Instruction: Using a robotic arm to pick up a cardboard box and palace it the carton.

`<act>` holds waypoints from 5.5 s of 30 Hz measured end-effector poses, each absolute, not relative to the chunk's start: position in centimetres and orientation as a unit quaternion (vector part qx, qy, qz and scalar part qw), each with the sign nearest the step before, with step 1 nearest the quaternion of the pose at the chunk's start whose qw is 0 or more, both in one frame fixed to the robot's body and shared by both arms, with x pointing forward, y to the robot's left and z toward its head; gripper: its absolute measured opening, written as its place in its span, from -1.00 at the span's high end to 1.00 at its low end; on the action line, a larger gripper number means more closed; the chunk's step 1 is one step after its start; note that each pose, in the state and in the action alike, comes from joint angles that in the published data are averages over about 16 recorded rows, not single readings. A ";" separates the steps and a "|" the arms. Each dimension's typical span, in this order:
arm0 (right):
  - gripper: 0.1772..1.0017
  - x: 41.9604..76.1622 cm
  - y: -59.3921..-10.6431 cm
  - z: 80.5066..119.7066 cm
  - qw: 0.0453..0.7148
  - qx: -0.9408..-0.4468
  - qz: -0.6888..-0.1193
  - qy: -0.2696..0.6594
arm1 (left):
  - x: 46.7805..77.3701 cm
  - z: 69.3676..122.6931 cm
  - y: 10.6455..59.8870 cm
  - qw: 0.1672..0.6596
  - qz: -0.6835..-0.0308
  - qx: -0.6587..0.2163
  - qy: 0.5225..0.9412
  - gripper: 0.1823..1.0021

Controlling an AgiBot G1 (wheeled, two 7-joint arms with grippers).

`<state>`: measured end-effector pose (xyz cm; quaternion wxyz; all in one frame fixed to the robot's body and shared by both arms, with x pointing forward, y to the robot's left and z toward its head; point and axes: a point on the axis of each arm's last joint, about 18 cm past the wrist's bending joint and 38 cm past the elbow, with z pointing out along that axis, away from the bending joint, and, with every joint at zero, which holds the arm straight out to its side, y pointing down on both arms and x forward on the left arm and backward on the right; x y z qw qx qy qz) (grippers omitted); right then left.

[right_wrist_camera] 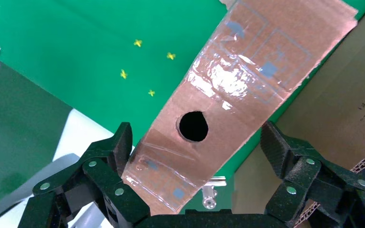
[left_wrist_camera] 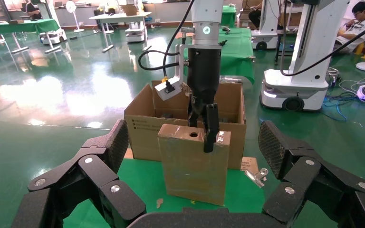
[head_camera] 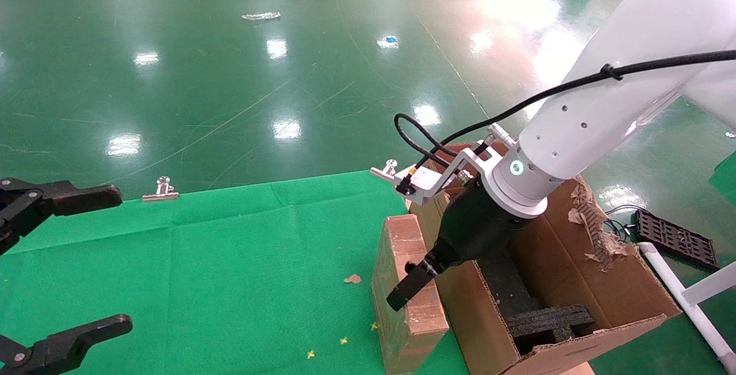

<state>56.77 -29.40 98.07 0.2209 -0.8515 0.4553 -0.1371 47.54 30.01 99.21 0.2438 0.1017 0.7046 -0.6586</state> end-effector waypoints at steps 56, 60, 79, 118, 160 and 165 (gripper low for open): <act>0.63 49.7 -46.5 113.8 0.331 -0.718 -0.405 0.458 | 47.5 99.2 30.0 0.244 -0.659 0.102 0.705 0.76; 0.63 49.2 -49.7 112.1 0.314 -0.701 -0.395 0.503 | 47.5 99.2 30.0 0.244 -0.659 0.102 0.705 0.87; 0.64 51.7 -55.8 101.2 0.234 -0.679 -0.290 0.633 | 47.5 99.2 30.0 0.244 -0.659 0.102 0.705 0.90; 0.69 60.8 -55.9 87.1 0.193 -0.677 -0.261 0.661 | 47.5 99.2 30.0 0.244 -0.659 0.102 0.705 -0.79; -0.61 58.8 -55.7 105.7 0.287 -0.687 -0.401 0.534 | 47.5 99.2 30.0 0.244 -0.659 0.102 0.705 -1.00; -0.80 56.4 -54.5 111.7 0.321 -0.682 -0.456 0.473 | 47.5 99.2 30.0 0.244 -0.659 0.102 0.705 -1.00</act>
